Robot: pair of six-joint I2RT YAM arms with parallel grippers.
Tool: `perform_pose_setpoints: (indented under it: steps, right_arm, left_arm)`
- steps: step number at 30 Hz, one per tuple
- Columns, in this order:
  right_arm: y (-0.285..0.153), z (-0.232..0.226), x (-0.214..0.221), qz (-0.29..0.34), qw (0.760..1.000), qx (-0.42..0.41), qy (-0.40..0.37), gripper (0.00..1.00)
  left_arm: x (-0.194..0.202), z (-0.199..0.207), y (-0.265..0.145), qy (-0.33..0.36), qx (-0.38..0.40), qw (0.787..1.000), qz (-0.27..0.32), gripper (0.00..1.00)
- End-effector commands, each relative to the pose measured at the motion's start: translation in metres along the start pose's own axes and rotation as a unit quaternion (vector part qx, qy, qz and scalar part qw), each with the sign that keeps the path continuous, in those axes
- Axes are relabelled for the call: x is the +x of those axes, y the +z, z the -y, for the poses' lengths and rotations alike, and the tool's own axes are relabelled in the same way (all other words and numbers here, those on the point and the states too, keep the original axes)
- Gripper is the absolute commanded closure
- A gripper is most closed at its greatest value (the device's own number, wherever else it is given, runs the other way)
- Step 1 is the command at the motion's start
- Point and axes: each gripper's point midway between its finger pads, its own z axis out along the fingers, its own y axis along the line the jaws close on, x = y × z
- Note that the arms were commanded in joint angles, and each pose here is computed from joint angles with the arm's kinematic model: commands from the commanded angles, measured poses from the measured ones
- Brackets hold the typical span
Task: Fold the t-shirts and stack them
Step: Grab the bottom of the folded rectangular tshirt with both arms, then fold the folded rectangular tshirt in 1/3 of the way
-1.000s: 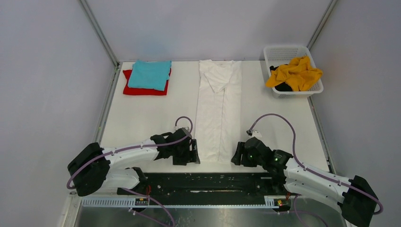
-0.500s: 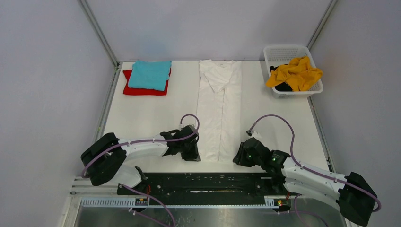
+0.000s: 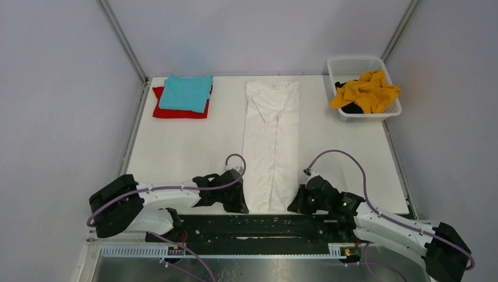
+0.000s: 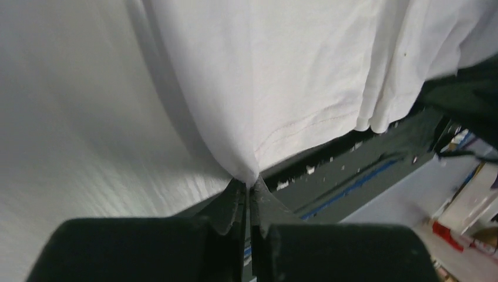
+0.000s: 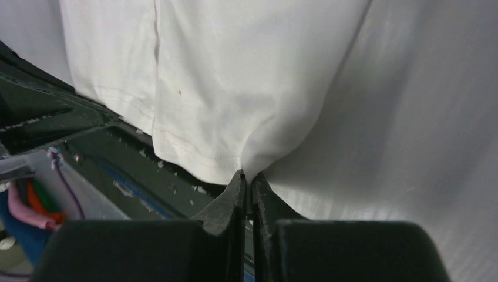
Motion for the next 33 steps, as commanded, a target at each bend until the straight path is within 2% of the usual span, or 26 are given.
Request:
perform_pose_setpoints:
  steps: [1,5,11,16,20,22,27,33]
  right_arm:
    - [-0.009,-0.007,0.042,-0.103,0.993,-0.048,0.005,1.0]
    - [-0.019,-0.007,0.038,-0.096,0.995,-0.038,-0.009,1.0]
    - [-0.034,-0.007,0.007,-0.035,0.999,0.002,-0.038,1.0]
    - [-0.049,-0.028,-0.022,0.001,0.996,0.005,-0.088,1.0]
    - [-0.059,-0.04,-0.07,0.085,0.99,0.047,-0.104,0.99]
    - [-0.065,-0.042,-0.095,0.126,0.984,0.078,-0.103,0.98]
    - [-0.073,-0.055,-0.151,0.189,0.972,0.107,-0.09,0.97]
    - [-0.059,-0.065,-0.198,0.204,0.973,0.094,-0.06,0.97]
  left_arm:
    - [0.055,-0.029,0.0,0.023,-0.038,0.996,-0.077,1.0]
    - [0.057,-0.018,-0.004,0.035,-0.024,0.996,-0.078,1.0]
    - [0.024,0.008,-0.026,0.067,-0.02,0.997,-0.017,1.0]
    - [-0.028,0.035,-0.043,0.069,0.022,0.996,0.057,1.0]
    - [-0.087,0.05,-0.055,0.06,0.043,0.988,0.136,1.0]
    - [-0.113,0.06,-0.061,0.055,0.059,0.984,0.157,1.0]
    - [-0.163,0.07,-0.062,0.055,0.053,0.981,0.177,1.0]
    - [-0.218,0.073,-0.053,0.045,0.033,0.981,0.187,1.0]
